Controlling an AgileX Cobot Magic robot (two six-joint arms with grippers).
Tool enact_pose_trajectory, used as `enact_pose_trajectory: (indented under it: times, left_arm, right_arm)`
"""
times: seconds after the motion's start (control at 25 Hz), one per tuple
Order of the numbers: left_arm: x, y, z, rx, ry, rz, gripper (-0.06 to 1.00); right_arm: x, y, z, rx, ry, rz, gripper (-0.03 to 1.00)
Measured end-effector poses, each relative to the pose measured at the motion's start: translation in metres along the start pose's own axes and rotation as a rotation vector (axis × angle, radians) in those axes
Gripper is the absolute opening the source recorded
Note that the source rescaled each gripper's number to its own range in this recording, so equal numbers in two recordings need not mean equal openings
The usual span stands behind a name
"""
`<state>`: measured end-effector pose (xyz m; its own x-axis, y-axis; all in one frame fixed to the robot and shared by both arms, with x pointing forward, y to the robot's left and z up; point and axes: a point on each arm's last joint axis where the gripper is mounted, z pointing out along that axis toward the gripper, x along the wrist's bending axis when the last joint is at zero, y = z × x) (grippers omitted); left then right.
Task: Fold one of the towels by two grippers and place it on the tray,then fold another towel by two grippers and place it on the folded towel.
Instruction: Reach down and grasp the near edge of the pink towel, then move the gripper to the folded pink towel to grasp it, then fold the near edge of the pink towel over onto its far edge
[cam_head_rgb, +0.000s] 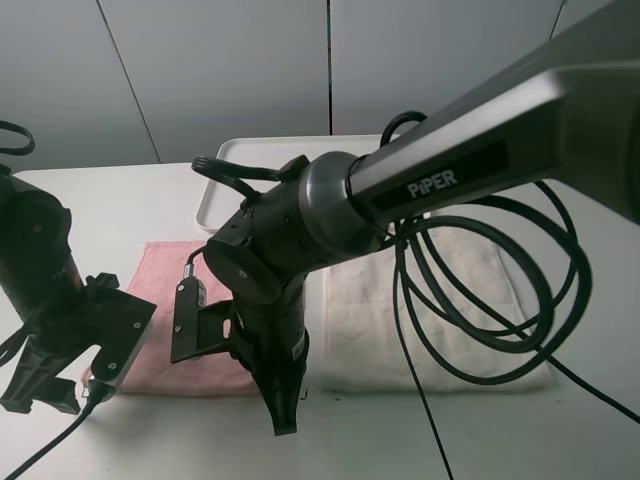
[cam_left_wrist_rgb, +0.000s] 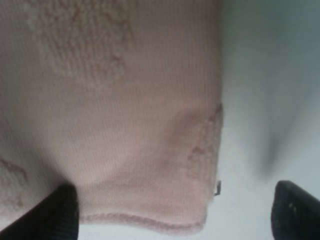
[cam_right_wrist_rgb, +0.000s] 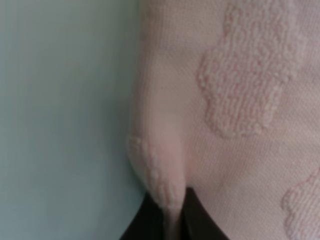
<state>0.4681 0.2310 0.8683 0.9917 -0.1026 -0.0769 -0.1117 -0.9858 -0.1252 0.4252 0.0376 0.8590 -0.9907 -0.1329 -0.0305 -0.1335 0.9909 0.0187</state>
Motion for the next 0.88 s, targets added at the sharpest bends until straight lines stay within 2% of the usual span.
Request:
enact_pose_trajectory:
  times: [0.16,0.24,0.32,0.48,0.52,0.56,0.88]
  left_arm:
    - [0.002,0.001,0.000,-0.011,0.026,-0.036,0.99]
    - [0.004,0.001,0.000,-0.017,0.043,-0.040,0.93]
    - [0.006,0.002,0.001,-0.021,0.061,-0.038,0.73]
    - [0.009,0.003,0.001,-0.031,0.095,-0.030,0.18]
    - [0.009,0.003,0.001,-0.031,0.096,-0.030,0.08]
    - [0.009,0.003,0.001,-0.030,0.097,-0.029,0.03]
    - [0.005,0.000,-0.010,-0.026,0.098,-0.039,0.02]
  right_arm:
    - [0.000,0.000,0.000,0.000,0.000,0.000,0.00]
    - [0.000,0.000,0.000,0.000,0.000,0.007,0.00]
    - [0.000,0.000,0.000,0.000,0.000,0.015,0.00]
    - [0.000,0.000,0.000,0.000,0.000,0.031,0.00]
    - [0.000,0.000,0.000,0.000,0.000,0.036,0.00]
    - [0.000,0.000,0.000,0.000,0.000,0.038,0.00]
    - [0.000,0.001,-0.007,-0.014,-0.007,0.115,0.00]
